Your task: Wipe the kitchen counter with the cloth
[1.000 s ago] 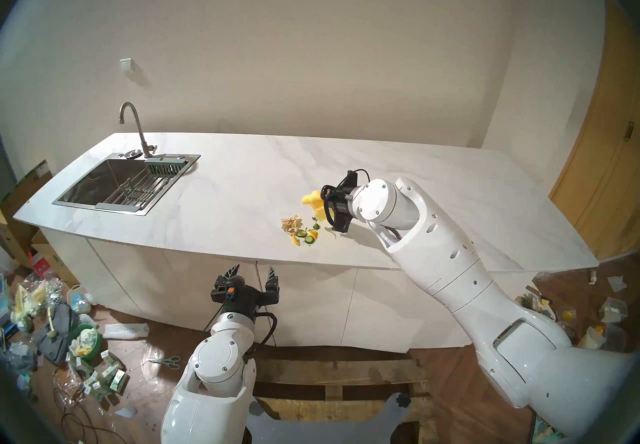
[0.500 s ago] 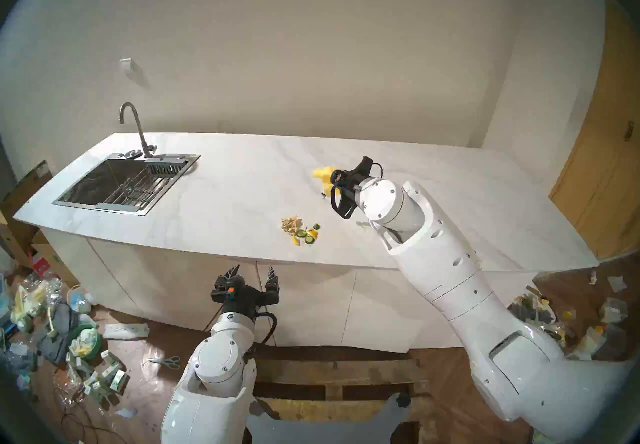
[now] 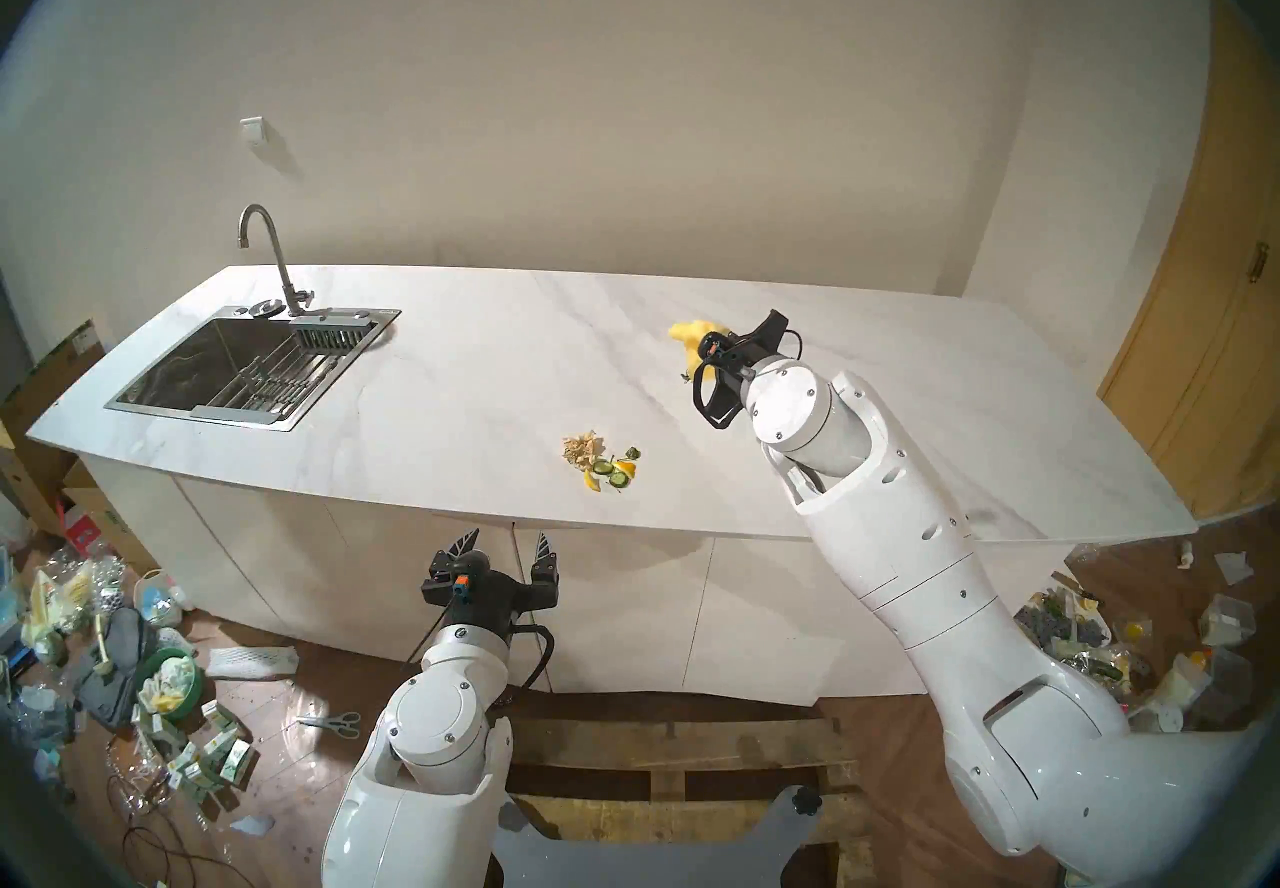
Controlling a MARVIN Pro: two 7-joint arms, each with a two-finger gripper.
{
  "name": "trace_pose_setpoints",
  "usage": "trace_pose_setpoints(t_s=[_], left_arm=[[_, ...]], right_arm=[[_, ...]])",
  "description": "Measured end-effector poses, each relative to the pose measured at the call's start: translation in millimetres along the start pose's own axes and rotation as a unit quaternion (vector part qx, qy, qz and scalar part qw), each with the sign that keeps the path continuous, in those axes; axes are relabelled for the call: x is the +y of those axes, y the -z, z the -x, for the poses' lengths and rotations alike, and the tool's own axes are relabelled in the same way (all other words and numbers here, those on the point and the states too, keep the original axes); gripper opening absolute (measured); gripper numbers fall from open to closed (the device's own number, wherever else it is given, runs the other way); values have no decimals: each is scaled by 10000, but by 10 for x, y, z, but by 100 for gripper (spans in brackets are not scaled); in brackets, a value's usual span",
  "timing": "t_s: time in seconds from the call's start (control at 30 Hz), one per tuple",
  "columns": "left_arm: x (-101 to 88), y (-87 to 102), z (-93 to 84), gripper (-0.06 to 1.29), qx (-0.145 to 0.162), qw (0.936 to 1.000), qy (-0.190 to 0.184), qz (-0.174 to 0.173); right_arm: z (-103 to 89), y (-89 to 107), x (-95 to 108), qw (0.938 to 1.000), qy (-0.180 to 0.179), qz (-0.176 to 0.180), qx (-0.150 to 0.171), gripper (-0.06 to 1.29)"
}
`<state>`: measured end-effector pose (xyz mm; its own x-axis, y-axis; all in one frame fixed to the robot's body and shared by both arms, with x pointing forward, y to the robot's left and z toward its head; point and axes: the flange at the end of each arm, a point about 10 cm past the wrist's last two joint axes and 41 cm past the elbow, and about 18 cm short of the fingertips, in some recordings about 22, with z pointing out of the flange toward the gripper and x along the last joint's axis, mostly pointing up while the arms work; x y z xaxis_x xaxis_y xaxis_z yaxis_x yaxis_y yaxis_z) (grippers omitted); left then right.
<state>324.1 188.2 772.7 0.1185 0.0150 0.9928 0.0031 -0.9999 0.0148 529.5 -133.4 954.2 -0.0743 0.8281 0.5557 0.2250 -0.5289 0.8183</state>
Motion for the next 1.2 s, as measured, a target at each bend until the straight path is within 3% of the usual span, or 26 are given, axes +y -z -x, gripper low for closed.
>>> trace_pose_setpoints(t_s=[0.27, 0.57, 0.8, 0.97, 1.1, 1.2], left_arm=[[0, 0, 0, 126, 0, 10000, 1, 0], [0, 0, 0, 126, 0, 10000, 1, 0], [0, 0, 0, 126, 0, 10000, 1, 0], [0, 0, 0, 126, 0, 10000, 1, 0], [0, 0, 0, 126, 0, 10000, 1, 0], [0, 0, 0, 126, -1, 10000, 0, 0]], right_arm=[[196, -20, 100, 9990, -6, 347, -283, -2], [752, -104, 121, 9939, 80, 478, -991, -2], [1027, -136, 178, 9900, 153, 523, -1304, -2], [1116, -159, 81, 9903, 171, 81, -1378, -2], [1075, -189, -158, 9885, 324, -548, -1372, -2], [1122, -228, -297, 9853, 410, -779, -1467, -2]])
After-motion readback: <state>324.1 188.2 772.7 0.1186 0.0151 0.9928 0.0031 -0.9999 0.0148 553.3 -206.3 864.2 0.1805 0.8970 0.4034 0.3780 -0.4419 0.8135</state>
